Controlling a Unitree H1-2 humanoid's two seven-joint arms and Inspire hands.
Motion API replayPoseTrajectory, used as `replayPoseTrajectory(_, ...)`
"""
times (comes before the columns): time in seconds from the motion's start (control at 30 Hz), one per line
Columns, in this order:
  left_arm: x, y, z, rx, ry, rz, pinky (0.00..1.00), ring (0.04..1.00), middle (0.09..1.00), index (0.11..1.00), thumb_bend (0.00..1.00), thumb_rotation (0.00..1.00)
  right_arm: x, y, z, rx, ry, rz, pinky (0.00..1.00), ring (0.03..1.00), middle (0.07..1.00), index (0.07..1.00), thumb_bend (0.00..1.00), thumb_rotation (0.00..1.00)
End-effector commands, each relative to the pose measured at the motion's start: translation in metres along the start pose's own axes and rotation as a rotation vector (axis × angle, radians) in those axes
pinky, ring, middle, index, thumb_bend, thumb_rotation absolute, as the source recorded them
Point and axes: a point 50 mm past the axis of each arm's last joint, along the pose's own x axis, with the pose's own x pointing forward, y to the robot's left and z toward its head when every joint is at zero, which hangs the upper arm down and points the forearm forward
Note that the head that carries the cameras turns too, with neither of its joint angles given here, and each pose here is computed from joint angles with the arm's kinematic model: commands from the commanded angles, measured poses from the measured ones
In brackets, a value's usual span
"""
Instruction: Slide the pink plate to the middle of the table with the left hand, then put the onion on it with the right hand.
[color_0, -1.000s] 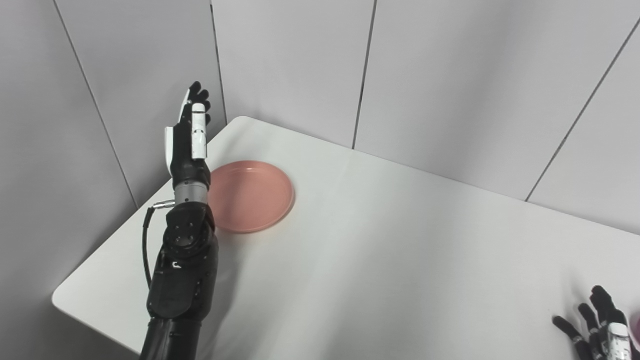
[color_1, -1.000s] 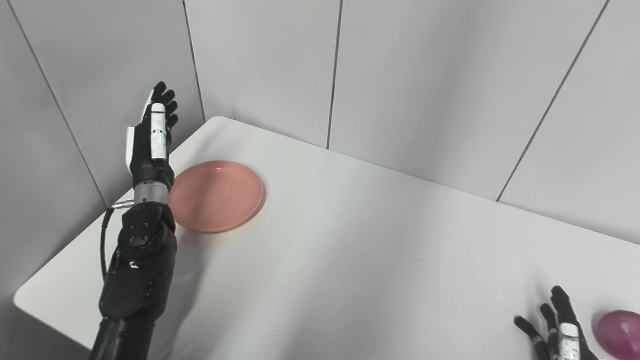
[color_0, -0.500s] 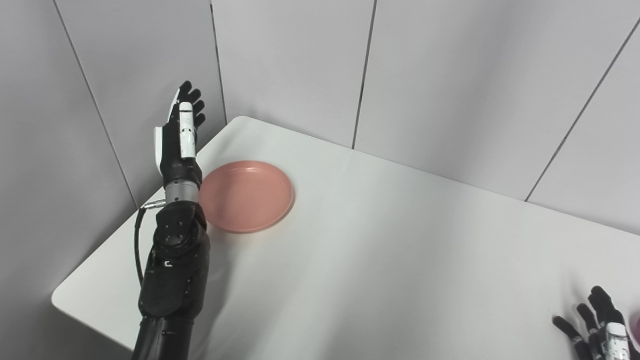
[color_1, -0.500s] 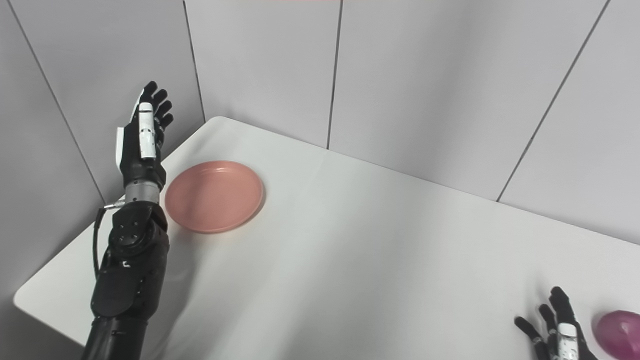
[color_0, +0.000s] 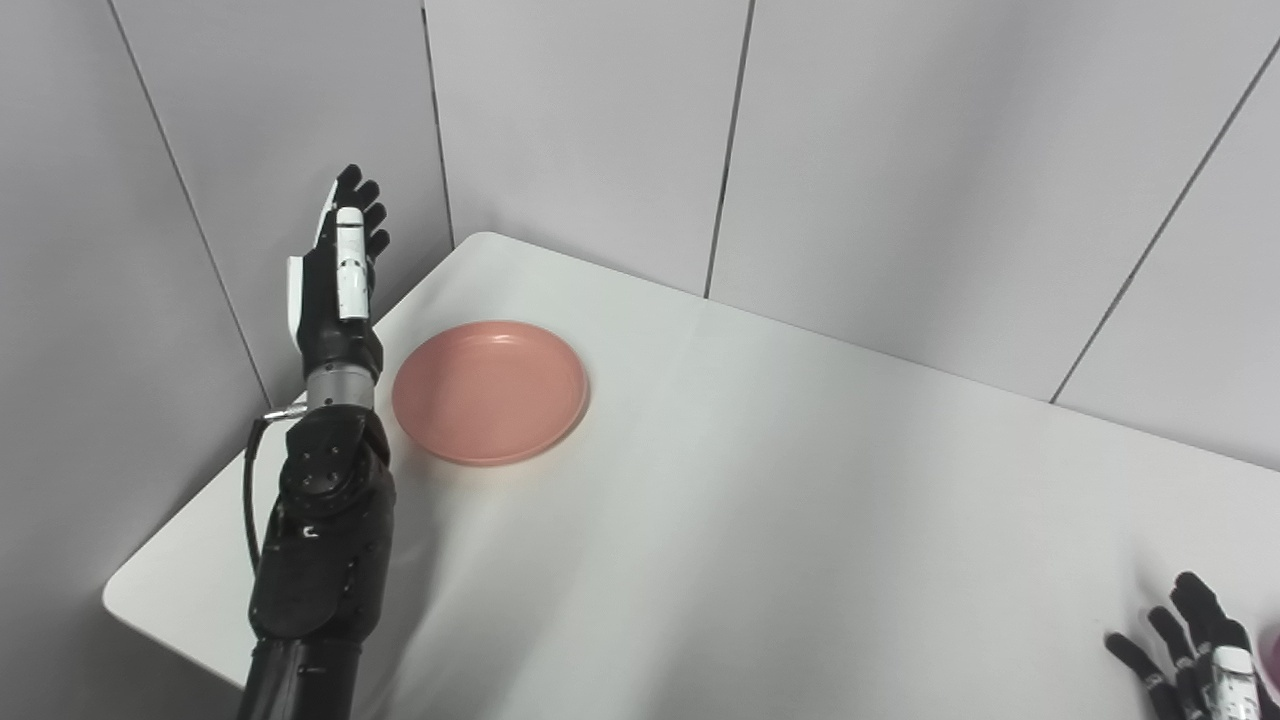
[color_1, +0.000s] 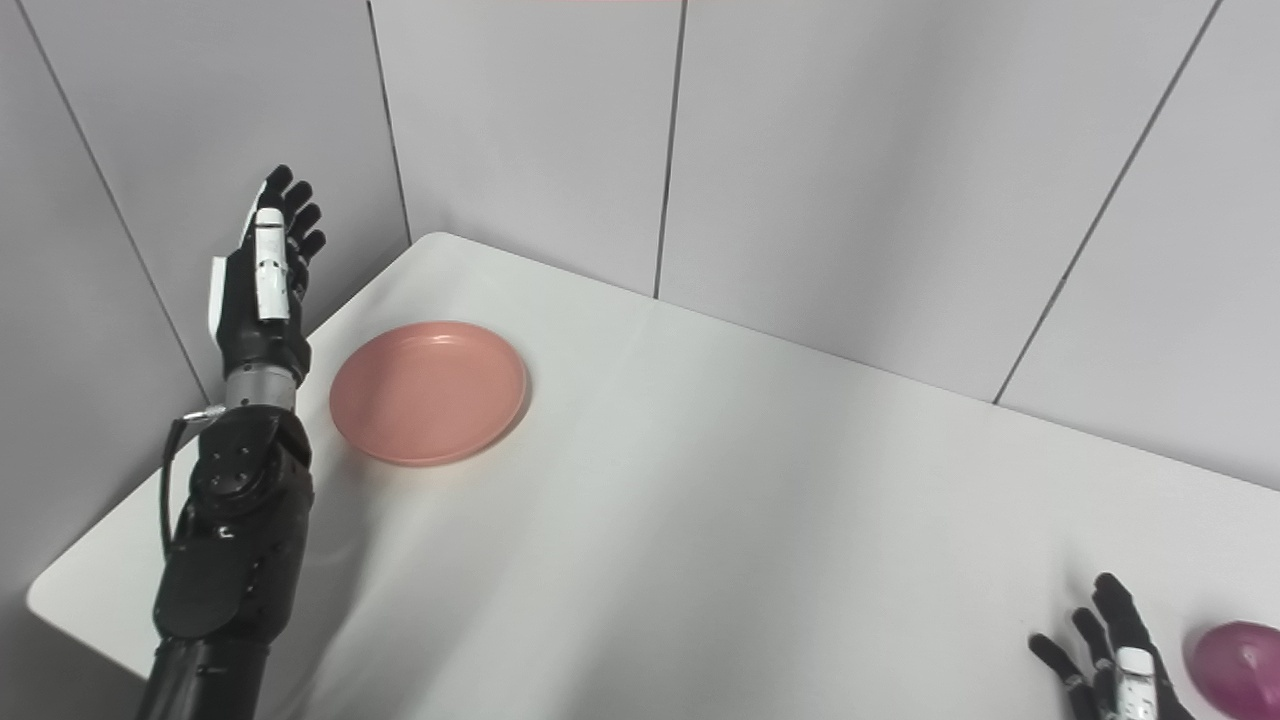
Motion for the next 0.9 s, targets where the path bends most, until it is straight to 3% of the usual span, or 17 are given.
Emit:
replayPoseTrajectory(0.0,0.009,0.003,0.013,-0.011,-0.065,-0.009,0.92,0.925,0.917,0.879,0.44,1.00,0.001,-0.003,0.004,-0.003,0.003,0.004,0.98,0.952,0.957,0.908,0.67,0.84)
replayPoseTrajectory(0.17,0.008,0.005,0.008,-0.012,-0.045,-0.012,0.92,0.933,0.925,0.880,0.43,1.00,0.001,-0.005,0.003,-0.014,0.000,0.000,0.91,0.930,0.942,0.889,0.72,0.82)
replayPoseTrajectory(0.53,0.012,0.009,-0.009,-0.013,0.018,0.004,0.92,0.927,0.918,0.883,0.42,1.00,0.001,-0.006,0.004,-0.014,0.000,0.005,0.90,0.926,0.938,0.881,0.76,0.81)
replayPoseTrajectory(0.87,0.015,0.008,-0.025,-0.009,0.035,-0.001,0.90,0.918,0.913,0.876,0.39,1.00,0.001,-0.007,0.002,-0.024,-0.009,0.007,0.81,0.897,0.915,0.859,0.79,0.81)
